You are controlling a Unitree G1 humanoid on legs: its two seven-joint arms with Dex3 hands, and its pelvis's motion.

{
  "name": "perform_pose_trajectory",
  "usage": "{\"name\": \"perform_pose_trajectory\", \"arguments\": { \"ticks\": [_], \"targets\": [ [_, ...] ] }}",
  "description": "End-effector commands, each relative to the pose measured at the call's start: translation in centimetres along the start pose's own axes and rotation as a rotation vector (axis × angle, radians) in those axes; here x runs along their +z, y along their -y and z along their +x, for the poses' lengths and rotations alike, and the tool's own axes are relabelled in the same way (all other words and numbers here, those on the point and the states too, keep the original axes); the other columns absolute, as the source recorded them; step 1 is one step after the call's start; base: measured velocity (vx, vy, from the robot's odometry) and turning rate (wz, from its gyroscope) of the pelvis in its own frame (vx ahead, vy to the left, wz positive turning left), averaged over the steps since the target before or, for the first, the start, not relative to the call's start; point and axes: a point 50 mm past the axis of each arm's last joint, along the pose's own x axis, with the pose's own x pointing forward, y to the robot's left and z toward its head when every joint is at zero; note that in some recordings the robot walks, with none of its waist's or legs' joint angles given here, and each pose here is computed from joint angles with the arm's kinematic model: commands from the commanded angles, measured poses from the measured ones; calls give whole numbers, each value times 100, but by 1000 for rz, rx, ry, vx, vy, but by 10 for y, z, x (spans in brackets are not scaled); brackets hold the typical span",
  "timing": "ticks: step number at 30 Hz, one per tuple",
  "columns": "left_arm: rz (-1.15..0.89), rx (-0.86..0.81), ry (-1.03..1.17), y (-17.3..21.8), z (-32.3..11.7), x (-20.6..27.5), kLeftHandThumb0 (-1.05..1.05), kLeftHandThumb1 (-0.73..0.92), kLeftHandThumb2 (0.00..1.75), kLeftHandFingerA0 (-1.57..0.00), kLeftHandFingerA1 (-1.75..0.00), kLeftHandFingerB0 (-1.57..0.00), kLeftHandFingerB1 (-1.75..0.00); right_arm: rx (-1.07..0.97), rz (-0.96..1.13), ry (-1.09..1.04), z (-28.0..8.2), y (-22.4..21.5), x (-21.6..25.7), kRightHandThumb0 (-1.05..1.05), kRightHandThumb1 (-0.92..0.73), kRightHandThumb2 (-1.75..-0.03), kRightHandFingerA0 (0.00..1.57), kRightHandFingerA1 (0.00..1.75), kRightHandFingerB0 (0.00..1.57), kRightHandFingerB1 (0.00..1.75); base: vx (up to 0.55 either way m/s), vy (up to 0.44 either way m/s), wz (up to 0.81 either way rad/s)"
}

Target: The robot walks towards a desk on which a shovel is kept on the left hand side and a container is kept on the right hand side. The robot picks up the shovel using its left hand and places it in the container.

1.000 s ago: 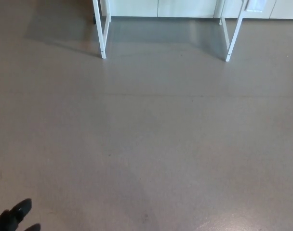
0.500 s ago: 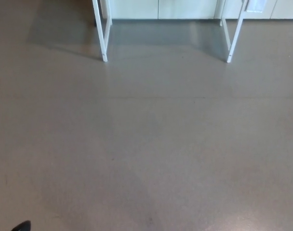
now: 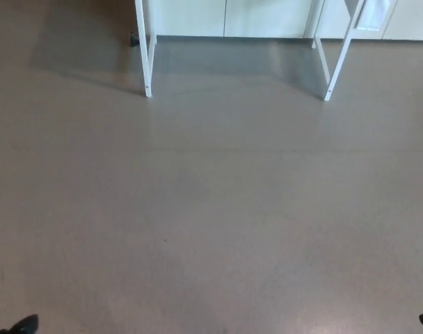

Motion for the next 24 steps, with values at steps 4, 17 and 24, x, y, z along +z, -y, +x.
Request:
{"name": "perform_pose_trajectory", "arguments": {
  "ticks": [4, 17, 24],
  "targets": [
    [22, 3, 22, 0, 0, 2, -17, 69, 61, -28, -39, -18, -32, -2, -6, 35, 2, 4, 5, -22, -60, -57, 53, 54, 31, 45, 153, 114, 7],
    [38, 1, 28, 0, 2, 2, -13, 50, 92, -23, -53, -11, -47, 6, -22, 42, 8, 6, 7, -23, -39, -89, 46, 66, 22, 55, 132, -183, 11],
    [42, -4, 28, 0, 2, 2, -14, 49, 92, -25, -54, -12, -48, 14, -24, 42, 8, 6, 6, -23, -40, -90, 46, 66, 22, 56, 86, 27, -8]
  ]
}}
